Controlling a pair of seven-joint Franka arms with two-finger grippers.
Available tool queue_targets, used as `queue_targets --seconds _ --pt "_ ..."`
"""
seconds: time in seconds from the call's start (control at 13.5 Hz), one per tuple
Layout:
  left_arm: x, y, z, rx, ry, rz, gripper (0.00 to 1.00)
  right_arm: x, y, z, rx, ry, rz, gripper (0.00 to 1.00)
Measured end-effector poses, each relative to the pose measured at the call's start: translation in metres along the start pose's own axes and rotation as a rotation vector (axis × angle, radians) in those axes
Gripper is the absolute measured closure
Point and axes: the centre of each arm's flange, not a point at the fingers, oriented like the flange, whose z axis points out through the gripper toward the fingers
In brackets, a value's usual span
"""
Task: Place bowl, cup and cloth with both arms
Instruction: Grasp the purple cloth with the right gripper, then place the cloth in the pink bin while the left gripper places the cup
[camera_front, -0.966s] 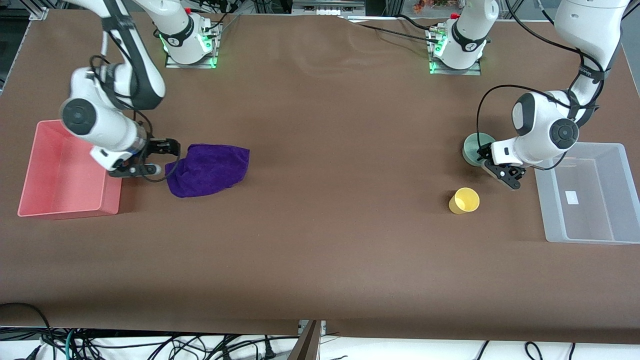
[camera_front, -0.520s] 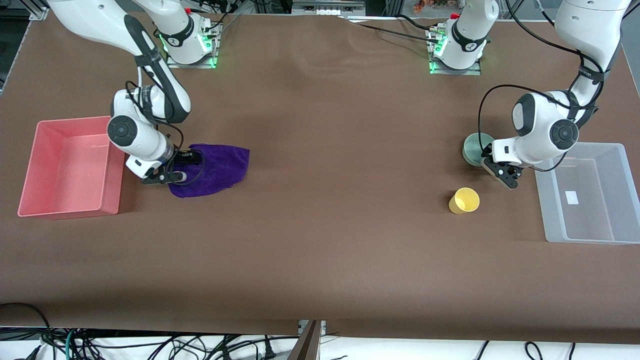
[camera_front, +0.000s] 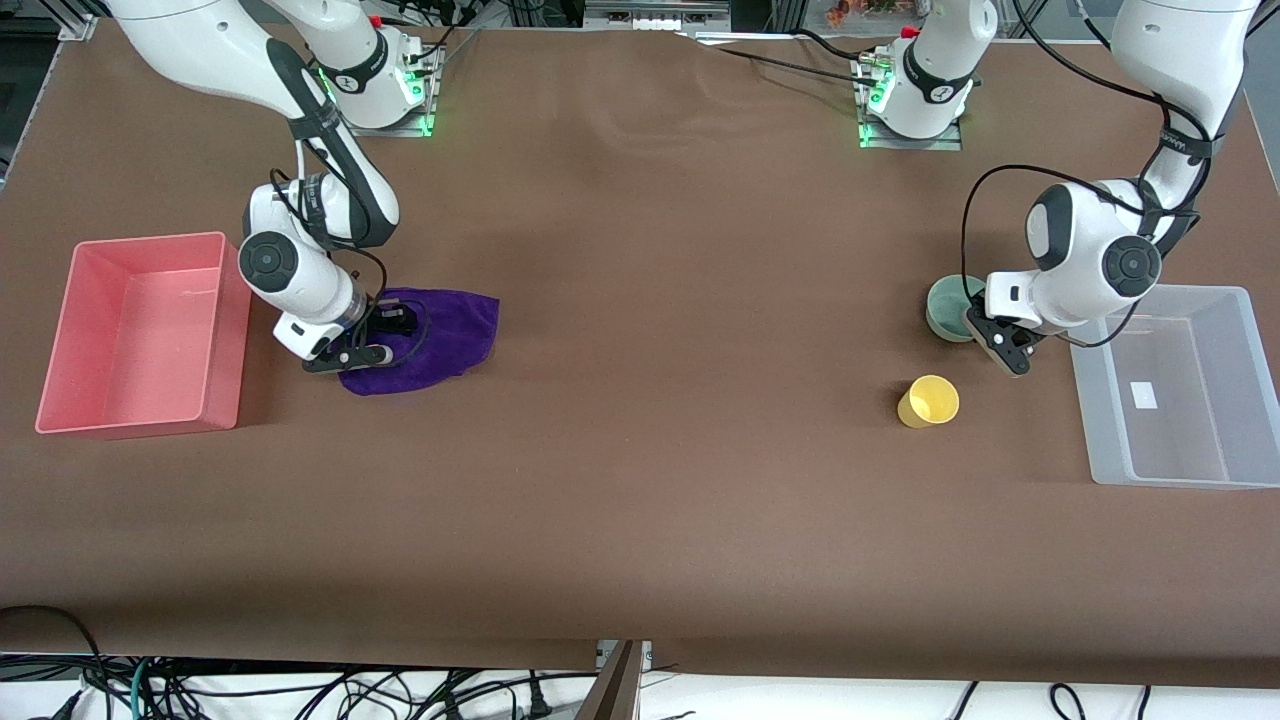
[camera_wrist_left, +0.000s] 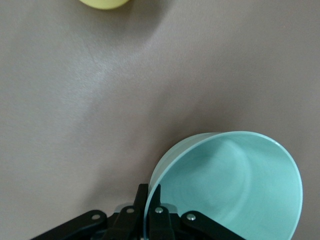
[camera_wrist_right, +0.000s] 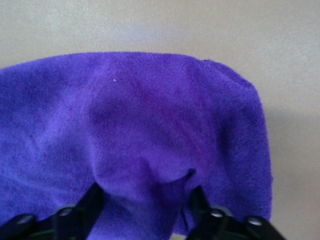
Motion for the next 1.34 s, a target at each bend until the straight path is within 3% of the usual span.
queue_targets --seconds 0.45,0.67,0.89,1.11,1.34 --pt "0.001 -0.057 -0.131 -0.070 -0.053 0.075 0.96 0.008 0.000 -0.009 -0.001 0.015 -0.004 0.93" --pt "-0.041 -0.095 -0.162 -0.035 -0.077 0.132 0.96 0.033 0.003 -0.061 -0.010 -0.071 -0.007 0.94" --pt "-0.095 -0.136 -0.154 -0.033 -0.102 0.187 0.96 0.056 0.029 -0.169 -0.016 -0.168 -0.054 0.94" --pt "-0.124 -0.181 -0.128 -0.047 -0.087 0.247 0.96 0.038 0.122 -0.256 0.007 -0.250 -0.135 0.94" --pt "-0.143 -0.216 -0.082 -0.083 -0.076 0.273 0.96 -0.004 0.247 -0.271 0.028 -0.286 -0.215 0.94"
